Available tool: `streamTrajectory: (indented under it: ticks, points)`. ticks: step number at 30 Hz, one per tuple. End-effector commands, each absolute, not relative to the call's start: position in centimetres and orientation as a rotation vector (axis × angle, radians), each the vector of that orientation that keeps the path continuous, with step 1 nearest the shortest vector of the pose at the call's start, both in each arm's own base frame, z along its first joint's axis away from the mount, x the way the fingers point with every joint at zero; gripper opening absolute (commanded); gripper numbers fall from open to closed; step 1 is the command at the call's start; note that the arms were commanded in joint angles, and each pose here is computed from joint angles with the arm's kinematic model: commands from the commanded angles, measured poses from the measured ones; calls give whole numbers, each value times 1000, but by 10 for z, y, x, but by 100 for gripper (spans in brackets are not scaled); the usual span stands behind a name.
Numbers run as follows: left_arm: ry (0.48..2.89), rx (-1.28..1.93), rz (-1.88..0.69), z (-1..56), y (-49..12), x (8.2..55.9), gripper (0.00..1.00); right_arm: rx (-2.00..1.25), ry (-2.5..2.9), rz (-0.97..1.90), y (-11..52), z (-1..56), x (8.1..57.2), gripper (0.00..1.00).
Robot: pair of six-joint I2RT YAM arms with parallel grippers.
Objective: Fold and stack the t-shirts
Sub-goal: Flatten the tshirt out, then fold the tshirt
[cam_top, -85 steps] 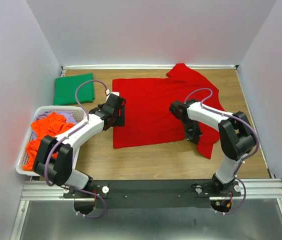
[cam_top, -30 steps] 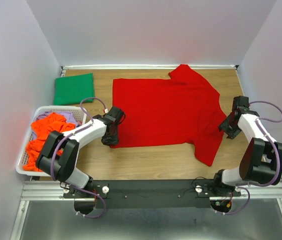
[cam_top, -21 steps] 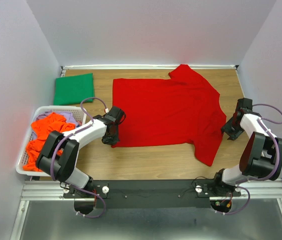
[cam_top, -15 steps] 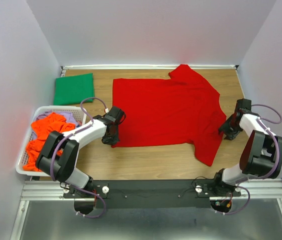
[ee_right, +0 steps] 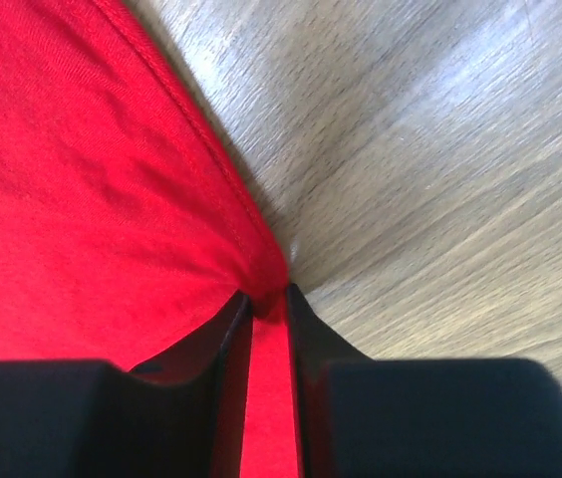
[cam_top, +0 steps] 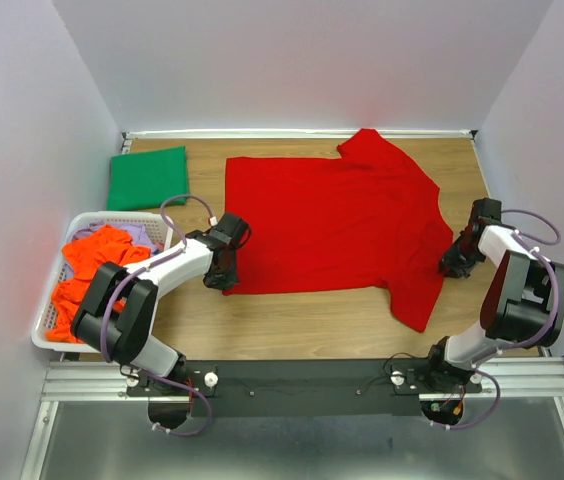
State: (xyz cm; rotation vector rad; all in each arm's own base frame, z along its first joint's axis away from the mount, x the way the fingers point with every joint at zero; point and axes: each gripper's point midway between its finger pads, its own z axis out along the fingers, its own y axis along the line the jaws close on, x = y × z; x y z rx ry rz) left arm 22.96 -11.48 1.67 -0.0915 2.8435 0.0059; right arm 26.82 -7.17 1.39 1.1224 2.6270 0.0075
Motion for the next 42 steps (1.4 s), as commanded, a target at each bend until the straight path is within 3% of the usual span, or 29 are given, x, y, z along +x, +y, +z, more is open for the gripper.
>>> streamTrajectory:
  ticks: [1, 6, 17, 32, 42]
  points:
    - [2867, -106, 89, 8, -98, 221, 0, 1168, 2686, -55, -75, -4, 250, 20]
    - [2846, -124, 75, 24, -93, 227, 0, 1174, 2699, -144, -83, 8, 237, 1]
    - [2825, -165, 25, 44, -86, 230, 0, 1147, 2700, -133, -83, 41, 236, 1]
    - [2699, -241, 6, 78, -65, 288, 0, 1052, 2714, -32, -87, 68, 282, 3]
    - [2656, -228, 7, 82, -70, 328, 0, 1012, 2730, 49, -89, 66, 317, 9]
